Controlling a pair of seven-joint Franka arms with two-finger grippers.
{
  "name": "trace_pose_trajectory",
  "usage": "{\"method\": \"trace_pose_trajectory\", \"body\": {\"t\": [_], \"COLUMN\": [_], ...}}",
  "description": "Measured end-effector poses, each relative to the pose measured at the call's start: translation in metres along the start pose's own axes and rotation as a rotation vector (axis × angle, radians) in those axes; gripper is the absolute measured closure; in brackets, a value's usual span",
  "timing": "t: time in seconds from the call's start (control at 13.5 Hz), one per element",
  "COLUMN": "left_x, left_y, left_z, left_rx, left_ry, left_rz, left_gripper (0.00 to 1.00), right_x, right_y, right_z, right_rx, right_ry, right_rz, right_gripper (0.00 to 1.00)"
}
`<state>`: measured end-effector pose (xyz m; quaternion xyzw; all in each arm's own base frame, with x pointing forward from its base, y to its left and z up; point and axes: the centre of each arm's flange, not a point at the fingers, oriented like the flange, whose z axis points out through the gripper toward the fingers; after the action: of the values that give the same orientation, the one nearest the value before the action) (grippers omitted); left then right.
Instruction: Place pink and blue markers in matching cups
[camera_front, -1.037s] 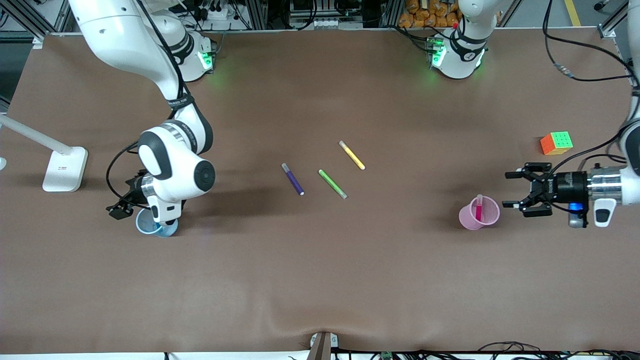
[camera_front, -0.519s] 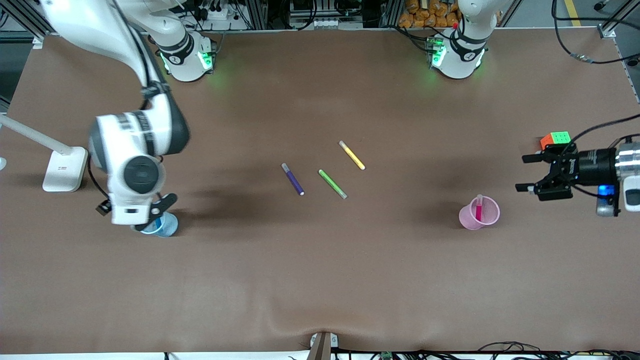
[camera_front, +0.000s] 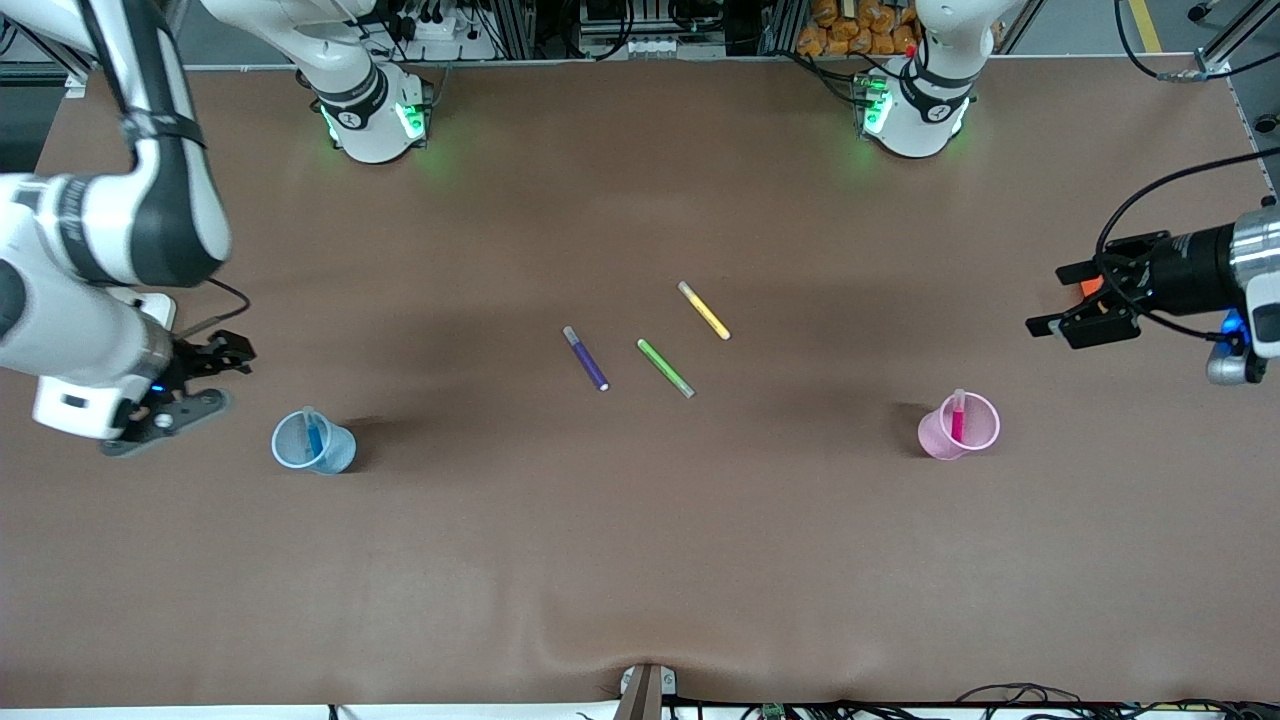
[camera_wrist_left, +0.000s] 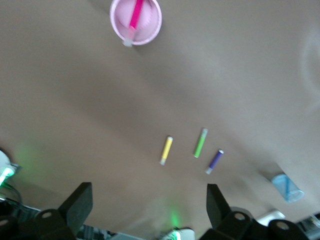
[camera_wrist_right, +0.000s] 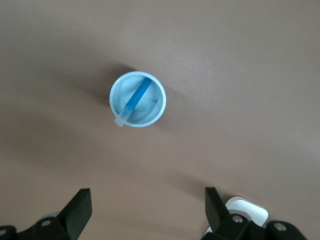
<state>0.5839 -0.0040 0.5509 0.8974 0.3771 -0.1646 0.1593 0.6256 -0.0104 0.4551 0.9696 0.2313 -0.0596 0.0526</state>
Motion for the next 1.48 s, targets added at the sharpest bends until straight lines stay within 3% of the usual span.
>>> {"method": "trace_pose_trajectory", "body": {"t": [0.44, 0.67, 0.96, 1.26, 1.48], "left_x": [-0.056, -0.072, -0.073, -0.058, -0.067], "left_y": [0.013, 0.017, 0.002, -0.025, -0.033], "left_z": [-0.018, -0.025, -0.047, -0.067, -0.064], "left_rx": [0.261, 0.397, 0.412, 0.343, 0.337], "left_ry": [0.272, 0.367, 0.398, 0.360, 0.337], "left_rz": [0.291, 0.449, 0.482, 0.502, 0.545], "left_gripper": [0.00, 0.00, 0.00, 0.00, 0.00], "right_x": [-0.028, -0.044, -0.064, -0.080, -0.096], "right_y": [-0.009, -0.008, -0.010, -0.016, -0.018], "right_z": [-0.071, -0.093, -0.112, -0.138, -0.165], "right_rx": [0.012, 0.053, 0.144, 0.163, 0.170], "right_ry": [0.105, 0.136, 0.138, 0.110, 0.085], "right_rz": [0.292, 0.360, 0.462, 0.471, 0.471], "right_gripper": [0.00, 0.00, 0.00, 0.00, 0.00]}}
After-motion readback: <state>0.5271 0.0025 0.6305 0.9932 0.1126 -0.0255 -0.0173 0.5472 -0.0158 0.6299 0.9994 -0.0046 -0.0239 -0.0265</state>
